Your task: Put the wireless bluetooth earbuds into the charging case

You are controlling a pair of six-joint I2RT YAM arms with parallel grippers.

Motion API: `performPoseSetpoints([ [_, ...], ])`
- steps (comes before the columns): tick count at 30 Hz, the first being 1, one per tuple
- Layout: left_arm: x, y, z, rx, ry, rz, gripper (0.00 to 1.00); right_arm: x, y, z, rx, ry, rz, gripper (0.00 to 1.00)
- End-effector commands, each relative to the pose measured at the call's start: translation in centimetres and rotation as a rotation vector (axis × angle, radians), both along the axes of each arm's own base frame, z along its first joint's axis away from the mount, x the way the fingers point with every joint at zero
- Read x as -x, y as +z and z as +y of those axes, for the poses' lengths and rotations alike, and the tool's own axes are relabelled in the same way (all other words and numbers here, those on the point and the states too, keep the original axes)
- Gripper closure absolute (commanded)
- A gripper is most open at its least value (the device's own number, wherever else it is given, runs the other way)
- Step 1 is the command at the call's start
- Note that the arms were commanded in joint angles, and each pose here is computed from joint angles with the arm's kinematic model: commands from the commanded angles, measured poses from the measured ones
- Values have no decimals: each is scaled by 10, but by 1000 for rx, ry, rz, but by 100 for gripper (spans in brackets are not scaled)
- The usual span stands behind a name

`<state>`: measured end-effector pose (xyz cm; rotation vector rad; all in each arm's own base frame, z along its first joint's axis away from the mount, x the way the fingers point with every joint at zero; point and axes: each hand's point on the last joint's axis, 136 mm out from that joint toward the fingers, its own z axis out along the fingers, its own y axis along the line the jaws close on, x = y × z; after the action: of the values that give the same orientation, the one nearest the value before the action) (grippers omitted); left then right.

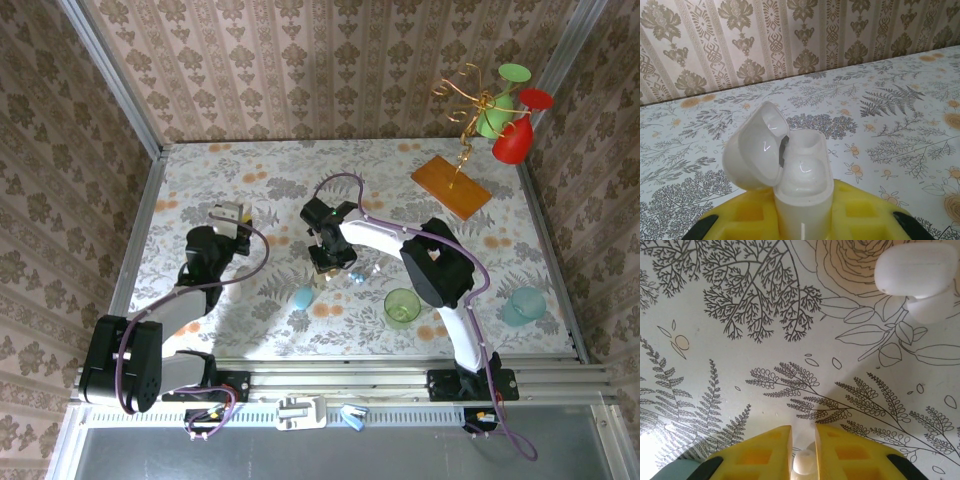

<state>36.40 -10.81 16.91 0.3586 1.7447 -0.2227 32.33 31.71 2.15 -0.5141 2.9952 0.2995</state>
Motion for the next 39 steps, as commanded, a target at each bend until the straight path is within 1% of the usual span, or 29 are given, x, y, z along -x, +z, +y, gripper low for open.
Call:
performPoseSetpoints([
  [1,2,11,-2,-10,-13,-52,100,4,23,3,-22,50,-53,78],
  [3,2,11,-2,-8,-13,-52,100,3,33,1,-21,55,-95,75],
  [5,2,12,-2,-5,-13,-54,100,3,40,-2,-9,64,-140,69],
  [9,1,12,-2,-4,-15,-55,100,9,44,-6,21,108,-189,61],
  [14,1,12,-3,-3,-17,-56,100,18,36,-8,125,178,-200,58],
  [18,1,12,-3,-2,-17,-54,100,19,27,-12,216,184,-192,58],
  [22,1,12,-3,-3,-17,-55,100,21,18,-11,264,196,-184,61],
  [30,-1,13,-4,-2,-21,-56,100,24,1,-12,306,211,-156,68],
  [33,-1,12,-4,-1,-21,-53,100,24,-2,-15,319,215,-152,72],
  [36,-1,13,-4,1,-21,-56,100,23,1,-17,330,212,-159,73],
  [39,0,13,-4,0,-19,-58,100,18,15,-16,318,189,-201,73],
])
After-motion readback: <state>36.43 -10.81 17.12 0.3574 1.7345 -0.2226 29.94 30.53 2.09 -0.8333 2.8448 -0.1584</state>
